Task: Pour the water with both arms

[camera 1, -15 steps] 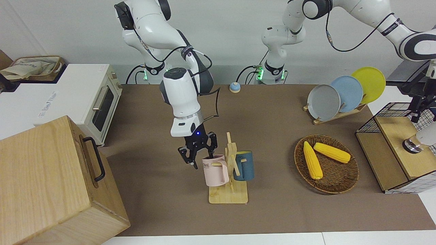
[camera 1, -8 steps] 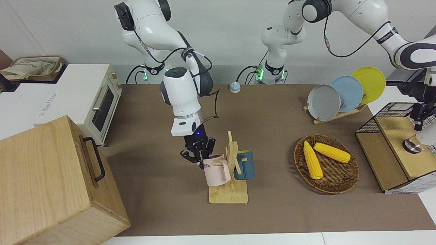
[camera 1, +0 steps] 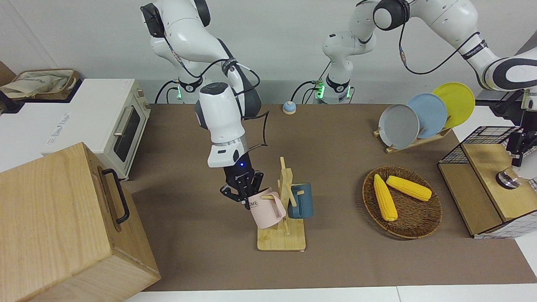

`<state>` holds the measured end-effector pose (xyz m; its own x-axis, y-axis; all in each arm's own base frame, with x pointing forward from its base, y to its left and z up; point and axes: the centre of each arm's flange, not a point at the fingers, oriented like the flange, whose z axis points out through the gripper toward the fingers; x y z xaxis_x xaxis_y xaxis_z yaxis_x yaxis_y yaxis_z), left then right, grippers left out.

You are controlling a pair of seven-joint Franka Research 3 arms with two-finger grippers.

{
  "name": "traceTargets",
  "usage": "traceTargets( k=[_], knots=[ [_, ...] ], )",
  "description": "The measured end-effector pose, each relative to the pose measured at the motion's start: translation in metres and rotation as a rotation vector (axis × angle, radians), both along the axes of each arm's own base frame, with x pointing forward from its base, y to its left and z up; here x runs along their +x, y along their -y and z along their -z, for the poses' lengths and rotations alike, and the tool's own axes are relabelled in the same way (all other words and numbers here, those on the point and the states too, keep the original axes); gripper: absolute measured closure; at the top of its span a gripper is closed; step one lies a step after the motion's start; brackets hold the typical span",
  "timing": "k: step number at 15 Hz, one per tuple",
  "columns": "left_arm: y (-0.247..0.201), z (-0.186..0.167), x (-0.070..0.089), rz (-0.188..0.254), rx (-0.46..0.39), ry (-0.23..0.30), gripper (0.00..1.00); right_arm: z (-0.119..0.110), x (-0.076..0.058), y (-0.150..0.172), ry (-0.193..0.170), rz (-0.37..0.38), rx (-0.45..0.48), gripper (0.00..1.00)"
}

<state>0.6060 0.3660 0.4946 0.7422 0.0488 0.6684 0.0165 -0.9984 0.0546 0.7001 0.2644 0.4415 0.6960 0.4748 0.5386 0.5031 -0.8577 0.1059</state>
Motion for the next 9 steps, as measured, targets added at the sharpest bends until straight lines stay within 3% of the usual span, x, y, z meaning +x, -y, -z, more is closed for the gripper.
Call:
traceTargets(
  k=[2, 5, 9],
  knots=[
    [-0.003, 0.002, 0.001, 0.002, -0.011, 0.009, 0.07, -0.005, 0.004, 0.008, 0.002, 0.024, 0.015, 0.93],
    [-0.006, 0.002, 0.002, -0.001, -0.013, 0.017, 0.37, -0.009, 0.009, 0.022, -0.03, 0.085, 0.05, 0.93],
    [-0.005, 0.003, 0.003, -0.002, -0.01, 0.019, 0.37, -0.024, 0.013, 0.048, -0.067, 0.162, 0.107, 0.93]
  ],
)
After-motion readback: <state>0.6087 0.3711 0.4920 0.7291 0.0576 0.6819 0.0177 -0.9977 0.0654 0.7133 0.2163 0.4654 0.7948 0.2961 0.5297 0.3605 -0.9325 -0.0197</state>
